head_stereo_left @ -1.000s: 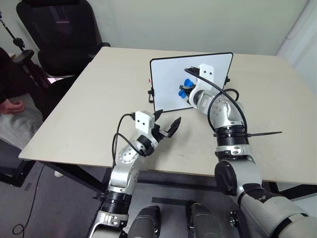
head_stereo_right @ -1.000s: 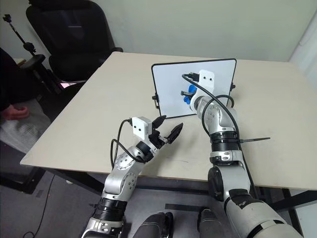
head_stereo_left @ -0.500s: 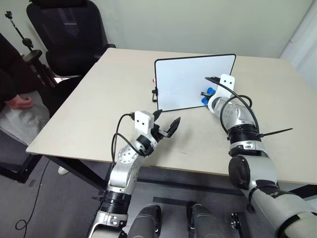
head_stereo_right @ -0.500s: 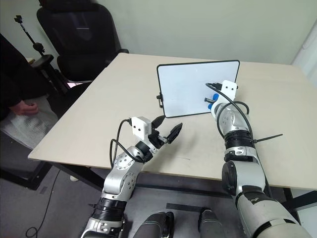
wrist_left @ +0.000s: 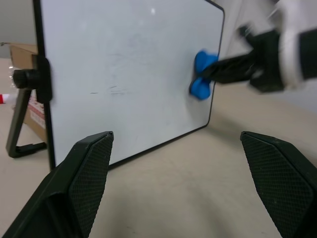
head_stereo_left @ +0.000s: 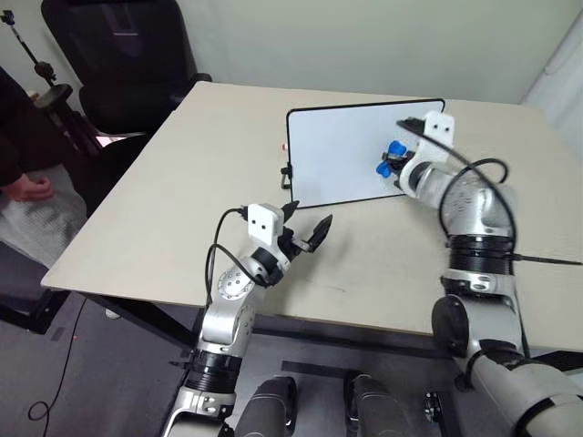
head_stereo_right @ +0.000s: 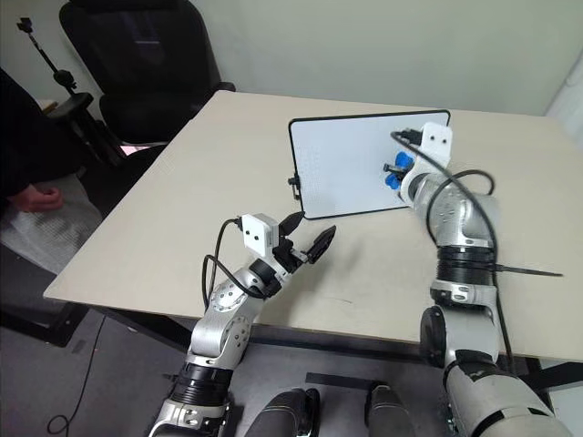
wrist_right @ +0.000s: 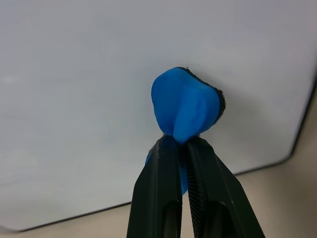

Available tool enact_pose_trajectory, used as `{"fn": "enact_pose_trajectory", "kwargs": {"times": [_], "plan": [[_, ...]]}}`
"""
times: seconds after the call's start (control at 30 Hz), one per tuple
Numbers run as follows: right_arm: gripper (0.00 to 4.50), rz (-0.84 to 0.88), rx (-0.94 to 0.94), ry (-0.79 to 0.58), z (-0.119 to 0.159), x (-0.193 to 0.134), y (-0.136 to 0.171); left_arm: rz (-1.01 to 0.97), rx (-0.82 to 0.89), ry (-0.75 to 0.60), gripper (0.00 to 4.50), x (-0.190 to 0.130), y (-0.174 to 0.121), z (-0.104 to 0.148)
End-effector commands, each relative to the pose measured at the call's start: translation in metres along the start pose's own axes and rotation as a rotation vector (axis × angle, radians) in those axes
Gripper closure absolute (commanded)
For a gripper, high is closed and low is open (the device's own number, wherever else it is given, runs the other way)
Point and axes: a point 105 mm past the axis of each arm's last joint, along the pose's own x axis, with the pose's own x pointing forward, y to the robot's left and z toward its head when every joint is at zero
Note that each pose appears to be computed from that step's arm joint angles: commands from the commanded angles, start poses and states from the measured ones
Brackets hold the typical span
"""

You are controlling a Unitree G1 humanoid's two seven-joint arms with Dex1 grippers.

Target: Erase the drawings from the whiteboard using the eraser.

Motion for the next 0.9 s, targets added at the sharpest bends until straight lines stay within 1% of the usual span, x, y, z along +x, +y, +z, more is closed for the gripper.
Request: {"fn": "enact_pose_trajectory", "kwargs": {"times": [0.03,0.13,0.23,0.37,0.5,0.53,0.57,0.67,0.7,0.77,0.83,0.9], "plan": [[4.41,0.015,-0.036,0.133,-0.011,-0.031,-0.013,-0.027,0.006,-0.049,0.0,0.002,-0.008,0.013],[4.41,-0.003,-0.046,0.263,-0.035,-0.044,-0.035,-0.032,-0.001,-0.047,0.0,0.003,-0.01,0.012],[4.41,-0.006,-0.135,0.34,-0.052,-0.059,-0.054,-0.039,-0.008,-0.043,0.0,0.004,-0.012,0.011],[4.41,-0.041,-0.182,0.462,-0.075,-0.077,-0.085,-0.042,-0.009,-0.043,0.0,0.005,-0.013,0.01],[4.41,-0.043,-0.205,0.517,-0.084,-0.085,-0.094,-0.046,-0.013,-0.042,0.0,0.006,-0.014,0.009],[3.86,-0.037,-0.203,0.518,-0.085,-0.086,-0.093,-0.047,-0.014,-0.042,0.0,0.006,-0.014,0.009],[3.65,-0.034,-0.2,0.517,-0.085,-0.085,-0.093,-0.048,-0.015,-0.041,0.0,0.006,-0.014,0.009],[2.67,-0.032,-0.196,0.478,-0.08,-0.084,-0.09,-0.05,-0.014,-0.041,0.0,0.007,-0.015,0.008],[2.34,-0.031,-0.217,0.43,-0.072,-0.084,-0.089,-0.051,-0.014,-0.04,0.0,0.008,-0.015,0.008],[2.34,-0.031,-0.265,0.34,-0.059,-0.086,-0.088,-0.053,-0.014,-0.039,0.0,0.008,-0.016,0.007],[2.34,-0.035,-0.337,0.218,-0.043,-0.09,-0.086,-0.054,-0.014,-0.039,0.0,0.008,-0.016,0.007],[2.34,-0.008,-0.382,0.024,-0.02,-0.099,-0.08,-0.058,-0.016,-0.039,0.0,0.009,-0.018,0.007]]}}
